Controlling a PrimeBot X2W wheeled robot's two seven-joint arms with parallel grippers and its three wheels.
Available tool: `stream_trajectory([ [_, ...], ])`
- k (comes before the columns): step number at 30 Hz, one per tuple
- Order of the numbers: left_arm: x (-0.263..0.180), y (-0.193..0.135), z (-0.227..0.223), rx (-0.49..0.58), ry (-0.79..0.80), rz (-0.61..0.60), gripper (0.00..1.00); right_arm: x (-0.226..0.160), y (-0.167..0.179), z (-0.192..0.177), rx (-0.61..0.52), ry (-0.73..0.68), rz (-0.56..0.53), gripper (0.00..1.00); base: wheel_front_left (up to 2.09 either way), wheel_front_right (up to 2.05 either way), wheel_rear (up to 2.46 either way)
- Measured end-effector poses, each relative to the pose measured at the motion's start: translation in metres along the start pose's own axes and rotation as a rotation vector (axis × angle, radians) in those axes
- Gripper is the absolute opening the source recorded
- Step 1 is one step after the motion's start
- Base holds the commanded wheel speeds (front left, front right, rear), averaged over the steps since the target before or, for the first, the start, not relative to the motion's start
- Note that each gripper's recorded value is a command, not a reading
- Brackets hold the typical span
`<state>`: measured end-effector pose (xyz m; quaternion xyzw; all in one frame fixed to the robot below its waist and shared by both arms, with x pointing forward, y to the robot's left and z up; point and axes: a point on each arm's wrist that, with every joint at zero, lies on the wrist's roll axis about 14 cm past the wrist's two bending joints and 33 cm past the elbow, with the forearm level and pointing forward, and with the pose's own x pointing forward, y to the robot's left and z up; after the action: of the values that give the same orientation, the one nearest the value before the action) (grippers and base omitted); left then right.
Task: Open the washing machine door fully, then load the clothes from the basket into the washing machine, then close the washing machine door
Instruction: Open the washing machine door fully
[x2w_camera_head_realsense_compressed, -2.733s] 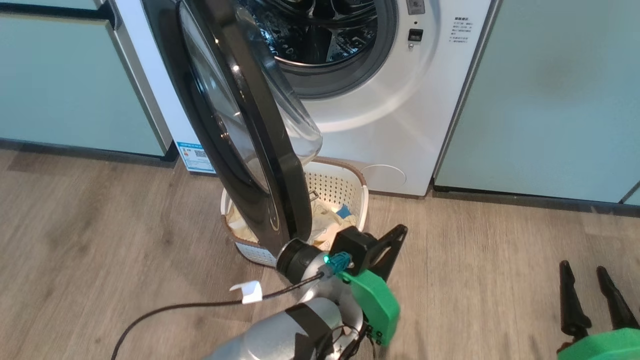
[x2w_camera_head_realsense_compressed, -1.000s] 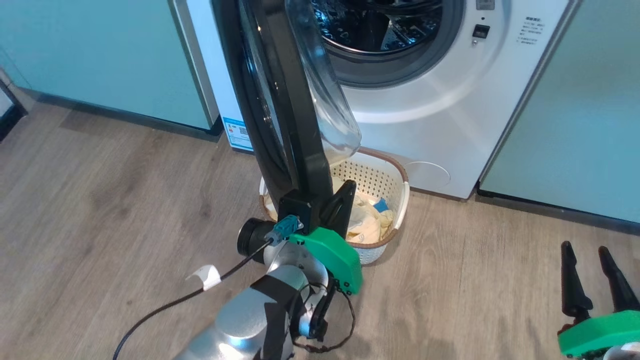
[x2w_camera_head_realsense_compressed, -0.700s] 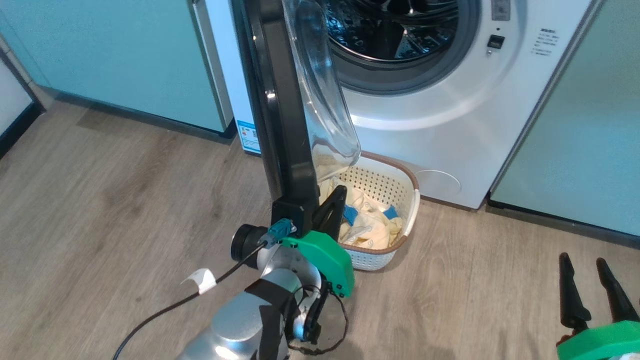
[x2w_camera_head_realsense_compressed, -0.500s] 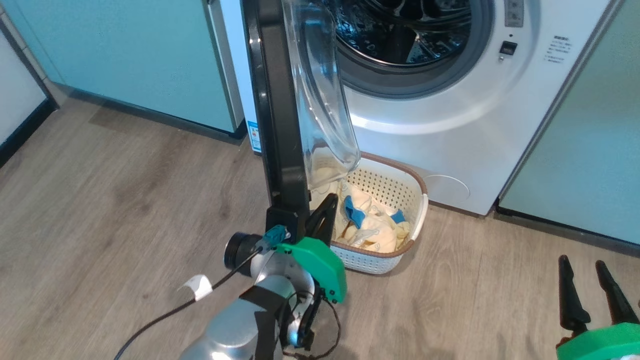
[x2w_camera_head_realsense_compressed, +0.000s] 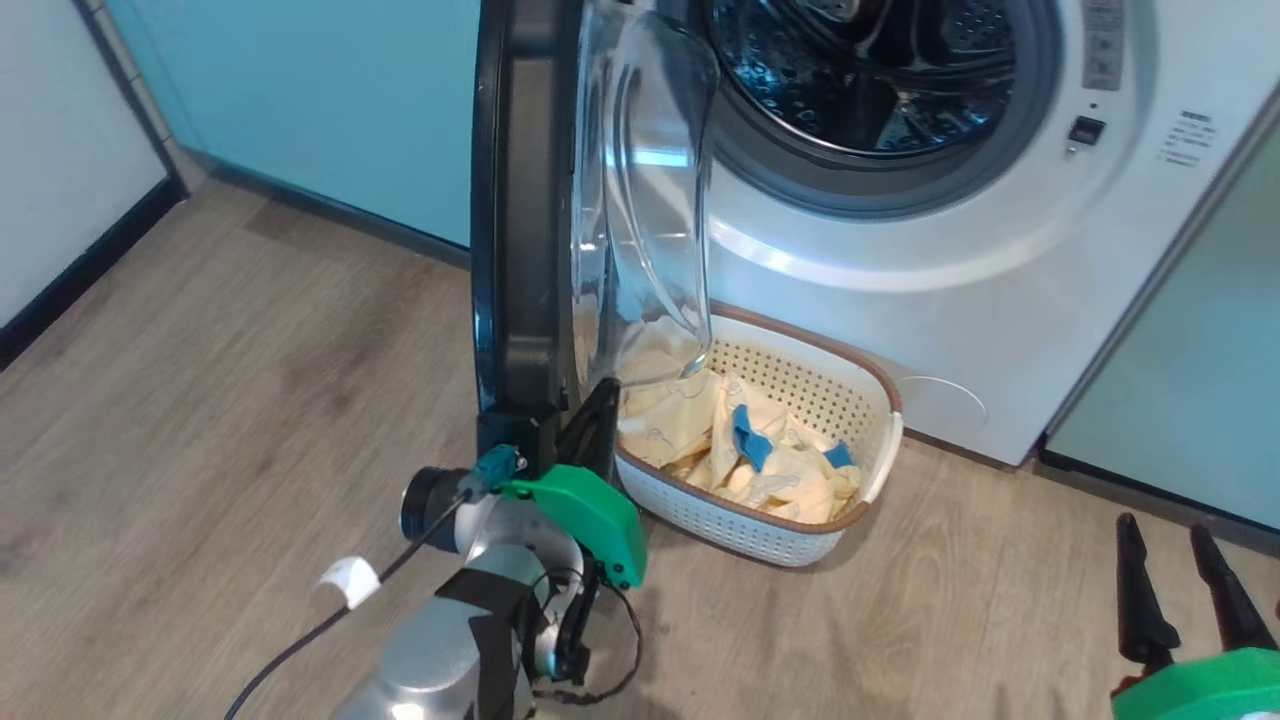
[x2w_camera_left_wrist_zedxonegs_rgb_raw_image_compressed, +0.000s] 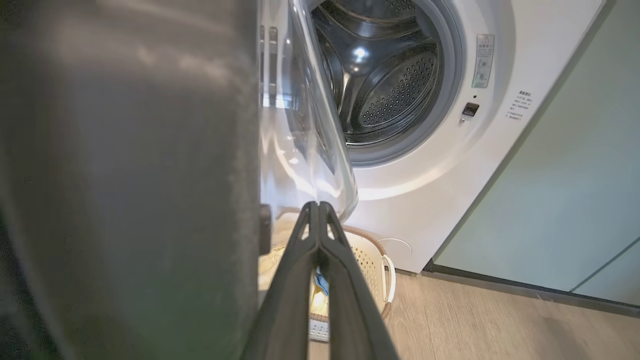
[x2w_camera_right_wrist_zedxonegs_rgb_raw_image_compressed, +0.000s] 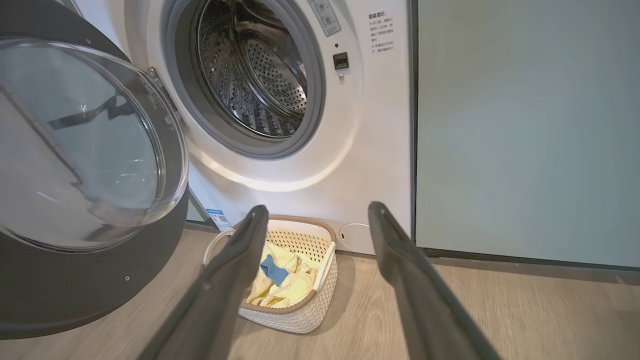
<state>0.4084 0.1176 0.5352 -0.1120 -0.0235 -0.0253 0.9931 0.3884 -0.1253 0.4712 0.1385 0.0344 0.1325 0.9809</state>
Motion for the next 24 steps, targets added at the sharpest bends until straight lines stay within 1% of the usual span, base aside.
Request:
stream_trajectory([
  [10, -0.011, 0.038, 0.009, 0.029, -0.033, 0.094, 0.00, 0.008, 0.015, -0.004, 0.007, 0.011, 0.042, 1.00, 0.00, 0.00, 0.00],
  [14, -0.016, 0.055, 0.010, 0.031, -0.038, 0.145, 0.00, 0.006, 0.018, -0.009, 0.011, 0.024, 0.046, 1.00, 0.00, 0.00, 0.00],
  [24, -0.022, 0.085, 0.018, 0.044, -0.058, 0.218, 0.00, 0.010, 0.022, -0.010, 0.018, 0.026, 0.055, 1.00, 0.00, 0.00, 0.00],
])
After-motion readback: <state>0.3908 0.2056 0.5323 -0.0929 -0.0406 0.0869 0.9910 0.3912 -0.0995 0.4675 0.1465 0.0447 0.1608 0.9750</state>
